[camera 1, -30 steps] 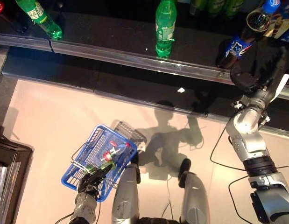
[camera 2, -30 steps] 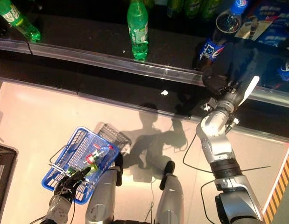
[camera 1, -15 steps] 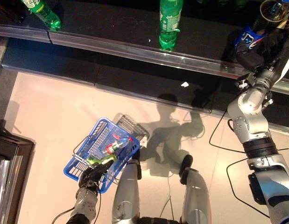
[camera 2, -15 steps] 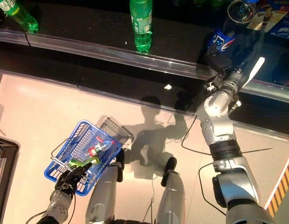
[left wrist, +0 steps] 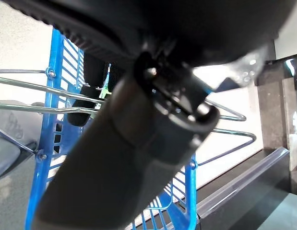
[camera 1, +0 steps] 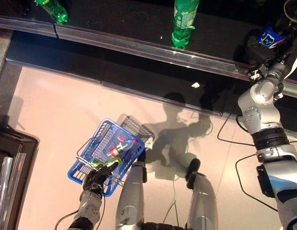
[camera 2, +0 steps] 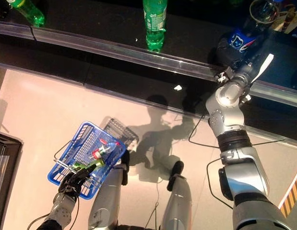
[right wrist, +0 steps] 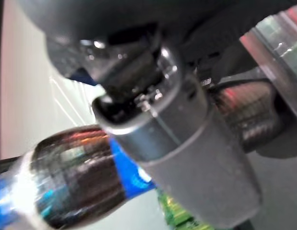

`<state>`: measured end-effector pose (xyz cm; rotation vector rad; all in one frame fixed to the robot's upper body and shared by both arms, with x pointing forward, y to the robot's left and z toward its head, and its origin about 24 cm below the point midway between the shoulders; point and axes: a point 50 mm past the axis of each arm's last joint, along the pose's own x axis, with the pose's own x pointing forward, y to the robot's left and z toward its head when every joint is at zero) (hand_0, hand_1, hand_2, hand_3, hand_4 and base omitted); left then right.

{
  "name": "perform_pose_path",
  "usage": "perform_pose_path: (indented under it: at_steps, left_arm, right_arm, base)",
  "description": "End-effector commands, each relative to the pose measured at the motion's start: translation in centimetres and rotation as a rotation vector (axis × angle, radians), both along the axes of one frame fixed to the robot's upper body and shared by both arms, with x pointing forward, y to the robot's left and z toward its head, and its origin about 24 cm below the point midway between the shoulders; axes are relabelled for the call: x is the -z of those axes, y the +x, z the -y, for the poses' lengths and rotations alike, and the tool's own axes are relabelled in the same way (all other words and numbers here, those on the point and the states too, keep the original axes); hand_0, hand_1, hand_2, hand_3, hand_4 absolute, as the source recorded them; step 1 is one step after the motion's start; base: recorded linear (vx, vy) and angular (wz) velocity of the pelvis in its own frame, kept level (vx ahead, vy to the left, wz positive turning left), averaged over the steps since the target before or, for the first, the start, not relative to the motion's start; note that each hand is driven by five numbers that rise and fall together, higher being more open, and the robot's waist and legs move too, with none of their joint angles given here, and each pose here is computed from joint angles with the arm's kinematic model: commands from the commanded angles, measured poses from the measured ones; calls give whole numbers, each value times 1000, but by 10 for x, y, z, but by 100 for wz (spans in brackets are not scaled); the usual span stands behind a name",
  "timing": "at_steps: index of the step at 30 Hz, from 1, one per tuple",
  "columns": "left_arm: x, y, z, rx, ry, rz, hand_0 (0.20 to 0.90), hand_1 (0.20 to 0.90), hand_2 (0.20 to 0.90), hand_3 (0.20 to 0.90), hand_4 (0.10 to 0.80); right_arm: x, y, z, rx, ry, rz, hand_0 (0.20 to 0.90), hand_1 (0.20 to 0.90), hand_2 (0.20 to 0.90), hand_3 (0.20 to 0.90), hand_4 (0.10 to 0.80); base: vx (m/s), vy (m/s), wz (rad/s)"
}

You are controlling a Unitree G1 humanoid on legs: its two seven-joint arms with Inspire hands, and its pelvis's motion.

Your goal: Pick up the drink and place into the basket.

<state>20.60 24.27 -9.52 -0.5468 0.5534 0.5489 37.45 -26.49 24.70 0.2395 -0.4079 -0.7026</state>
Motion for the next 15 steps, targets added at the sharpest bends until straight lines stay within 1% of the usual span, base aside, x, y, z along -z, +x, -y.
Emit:
perform_pose_path:
  at_steps: [1, 4, 5, 6, 7, 15]
  left_arm:
    - [2, -20, 5, 102, 28, 19, 300, 300, 300, 200, 100]
    - [2, -20, 5, 100, 22, 22, 300, 300, 300, 200, 100]
    - [2, -20, 6, 103, 20, 27, 300, 300, 300, 200, 100]
    - [2, -20, 6, 104, 20, 27, 300, 300, 300, 200, 100]
    - [2, -20, 5, 107, 21, 27, 300, 300, 300, 200, 100]
    - [1, -20, 4, 112, 12, 38, 300, 300, 300, 200, 100]
  right_arm:
    - [-98, -23, 15, 36, -139, 290, 900, 900, 900, 900, 800]
    - [-102, -22, 17, 41, -139, 289, 900, 900, 900, 900, 800]
    - [-104, -22, 18, 43, -136, 290, 533, 533, 533, 472, 372]
    - [-105, -22, 19, 47, -135, 289, 352, 352, 352, 260, 160]
    - [-106, -22, 21, 56, -141, 288, 300, 300, 300, 200, 100]
    - [-113, -24, 31, 89, -144, 285, 300, 300, 300, 200, 100]
  base:
    - [0, 0, 0]
    - [-15, 34, 2]
    - [0, 0, 0]
    - [-17, 11, 3]
    - [-10, 0, 5]
    - [-12, 2, 6]
